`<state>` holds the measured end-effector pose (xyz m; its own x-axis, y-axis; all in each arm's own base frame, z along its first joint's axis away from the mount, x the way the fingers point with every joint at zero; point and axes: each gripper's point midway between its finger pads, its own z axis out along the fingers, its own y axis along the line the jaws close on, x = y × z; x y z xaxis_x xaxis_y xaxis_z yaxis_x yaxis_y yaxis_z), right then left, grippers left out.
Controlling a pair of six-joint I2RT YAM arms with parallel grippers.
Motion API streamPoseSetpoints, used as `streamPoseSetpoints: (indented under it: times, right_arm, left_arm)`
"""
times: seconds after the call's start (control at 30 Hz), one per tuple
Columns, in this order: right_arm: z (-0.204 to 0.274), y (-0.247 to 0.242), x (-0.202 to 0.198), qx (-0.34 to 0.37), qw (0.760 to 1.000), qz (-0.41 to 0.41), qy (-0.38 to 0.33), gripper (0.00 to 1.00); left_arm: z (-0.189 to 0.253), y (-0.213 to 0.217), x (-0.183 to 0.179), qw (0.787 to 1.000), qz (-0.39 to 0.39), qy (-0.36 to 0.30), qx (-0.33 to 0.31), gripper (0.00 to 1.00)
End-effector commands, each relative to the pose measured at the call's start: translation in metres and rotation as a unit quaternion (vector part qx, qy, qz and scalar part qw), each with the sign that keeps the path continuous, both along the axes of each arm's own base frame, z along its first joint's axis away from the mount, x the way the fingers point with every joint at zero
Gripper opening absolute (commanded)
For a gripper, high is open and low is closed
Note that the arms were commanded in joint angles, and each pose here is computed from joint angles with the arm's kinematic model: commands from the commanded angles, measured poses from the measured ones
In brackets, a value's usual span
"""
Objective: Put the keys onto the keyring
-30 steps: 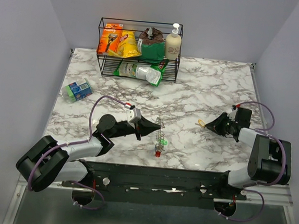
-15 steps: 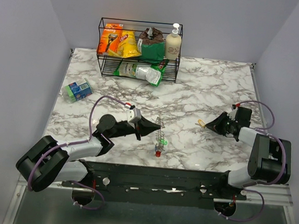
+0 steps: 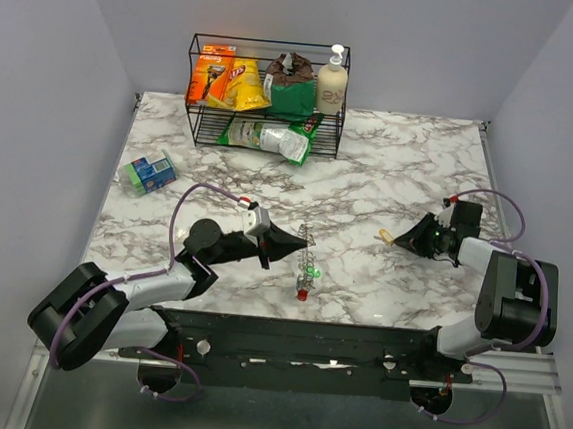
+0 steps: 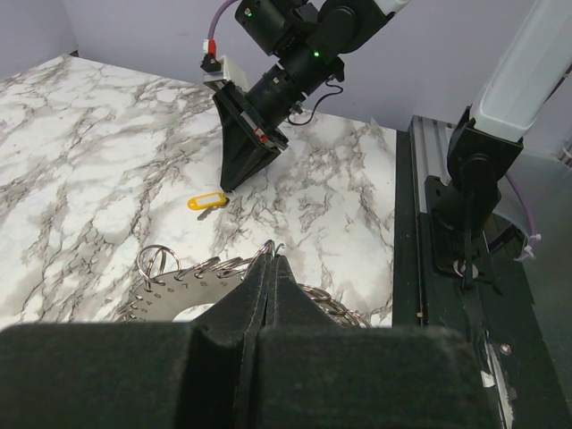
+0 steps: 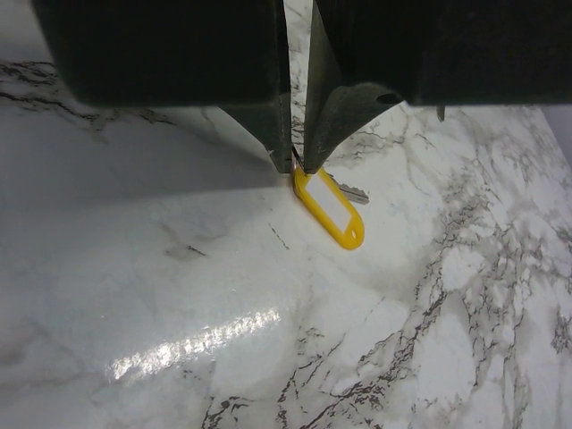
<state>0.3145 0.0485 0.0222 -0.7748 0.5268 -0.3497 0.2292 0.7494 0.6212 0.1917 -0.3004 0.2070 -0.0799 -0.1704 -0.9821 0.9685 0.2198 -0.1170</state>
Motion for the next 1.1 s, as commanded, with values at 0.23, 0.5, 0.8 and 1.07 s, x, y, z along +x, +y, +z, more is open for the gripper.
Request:
streamPoseSetpoints:
  times: [0.23, 0.5, 0.8, 1.07]
  right_arm:
    - [-0.001, 0.001, -0.005, 0.006, 0.999, 0.012, 0.032, 0.18]
    - [-0.002, 0.000, -0.002, 0.000, 0.999, 0.015, 0.036, 0.04]
    - [0.009, 0.009, 0.001, 0.015, 0.999, 0.040, 0.009, 0.01]
    - [0.043, 0.011, 0.004, -0.010, 0.997, 0.071, -0.029, 0.01]
  left_arm:
    - [0.021, 0.002, -0.002, 0.999, -0.002, -0.034, -0.019, 0.00]
    - [0.022, 0.002, -0.003, 0.999, -0.002, -0.036, -0.019, 0.00]
    - [0.024, 0.005, -0.004, 0.999, 0.002, -0.040, -0.016, 0.00]
    - [0.030, 0.007, -0.003, 0.999, 0.013, -0.048, -0.010, 0.00]
